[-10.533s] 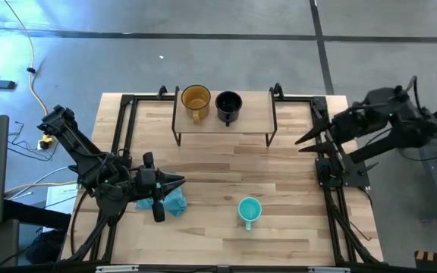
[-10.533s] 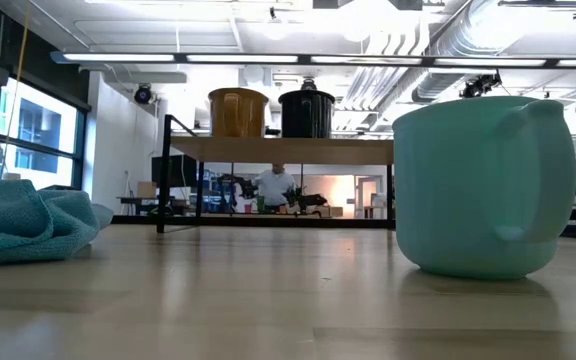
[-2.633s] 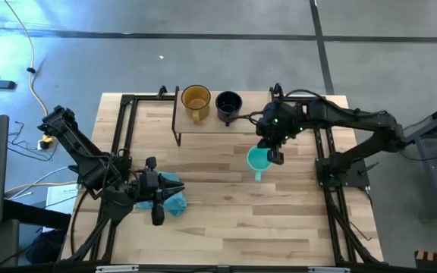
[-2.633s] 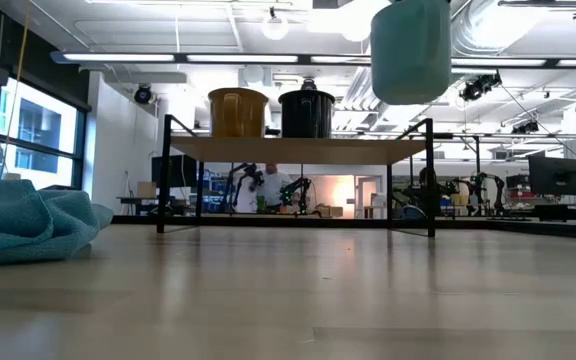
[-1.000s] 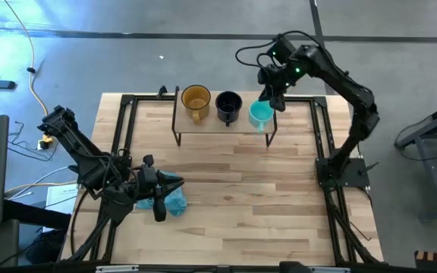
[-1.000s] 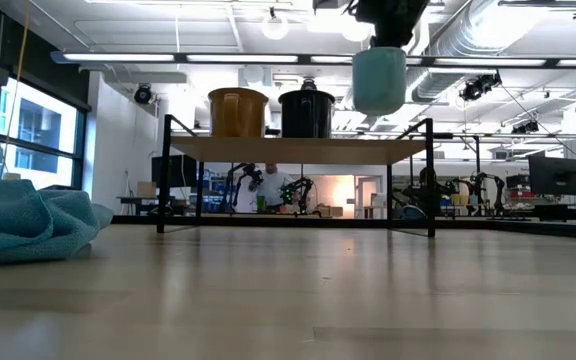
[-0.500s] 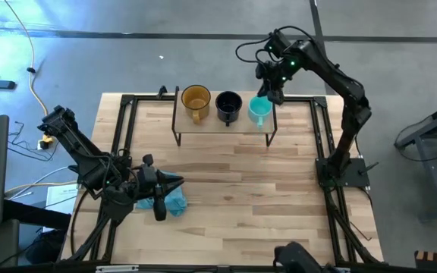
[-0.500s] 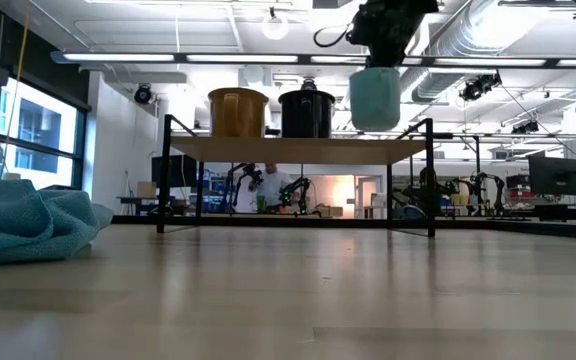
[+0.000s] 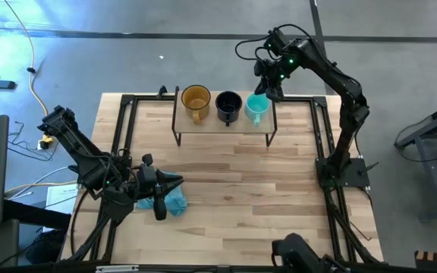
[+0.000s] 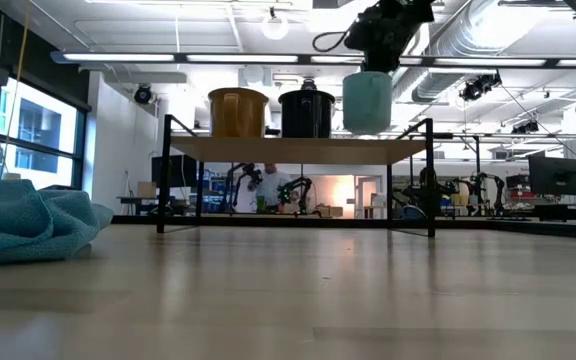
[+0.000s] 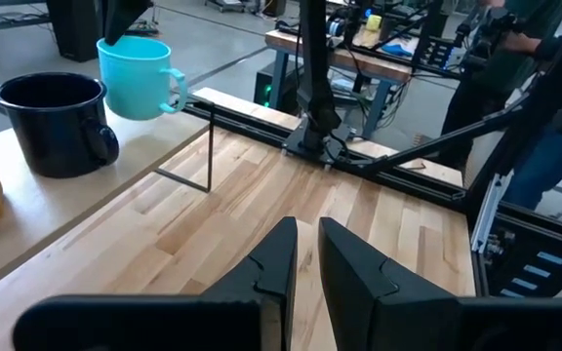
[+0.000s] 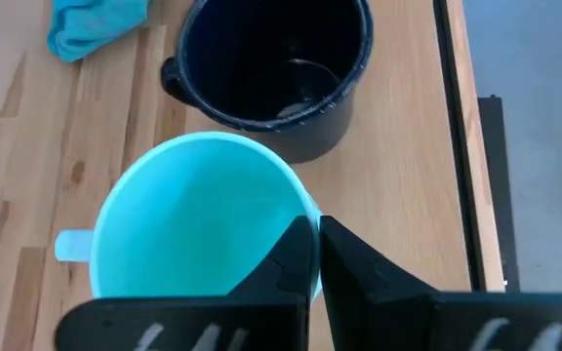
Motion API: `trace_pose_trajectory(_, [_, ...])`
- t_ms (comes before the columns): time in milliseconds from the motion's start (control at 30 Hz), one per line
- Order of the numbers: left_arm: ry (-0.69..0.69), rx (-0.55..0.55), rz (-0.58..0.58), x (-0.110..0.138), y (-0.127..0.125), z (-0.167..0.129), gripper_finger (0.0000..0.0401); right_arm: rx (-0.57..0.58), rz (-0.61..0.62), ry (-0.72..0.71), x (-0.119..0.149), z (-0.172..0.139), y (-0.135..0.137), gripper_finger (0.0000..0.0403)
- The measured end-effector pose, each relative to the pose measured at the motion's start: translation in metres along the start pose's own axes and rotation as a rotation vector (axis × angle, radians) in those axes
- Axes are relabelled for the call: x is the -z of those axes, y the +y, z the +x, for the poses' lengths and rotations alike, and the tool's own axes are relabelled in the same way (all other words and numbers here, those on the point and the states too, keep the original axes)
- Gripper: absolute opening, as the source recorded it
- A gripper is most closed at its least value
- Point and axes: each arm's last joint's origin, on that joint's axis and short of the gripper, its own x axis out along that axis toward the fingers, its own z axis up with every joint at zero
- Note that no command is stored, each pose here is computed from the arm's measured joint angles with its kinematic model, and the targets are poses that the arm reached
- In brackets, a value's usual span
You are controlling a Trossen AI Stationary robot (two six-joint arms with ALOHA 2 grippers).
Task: Stack small to large cups/mugs on shelf
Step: Put the light blue cup on the shelf
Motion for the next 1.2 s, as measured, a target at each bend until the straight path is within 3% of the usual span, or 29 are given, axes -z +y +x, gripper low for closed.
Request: trace_pose_trajectory(1200, [0.001,-0.02,-0.04,0.002,0.002,0.0,0.0037,-0.033,0.035,0.048,0.009,0.017,-0.02,0.0])
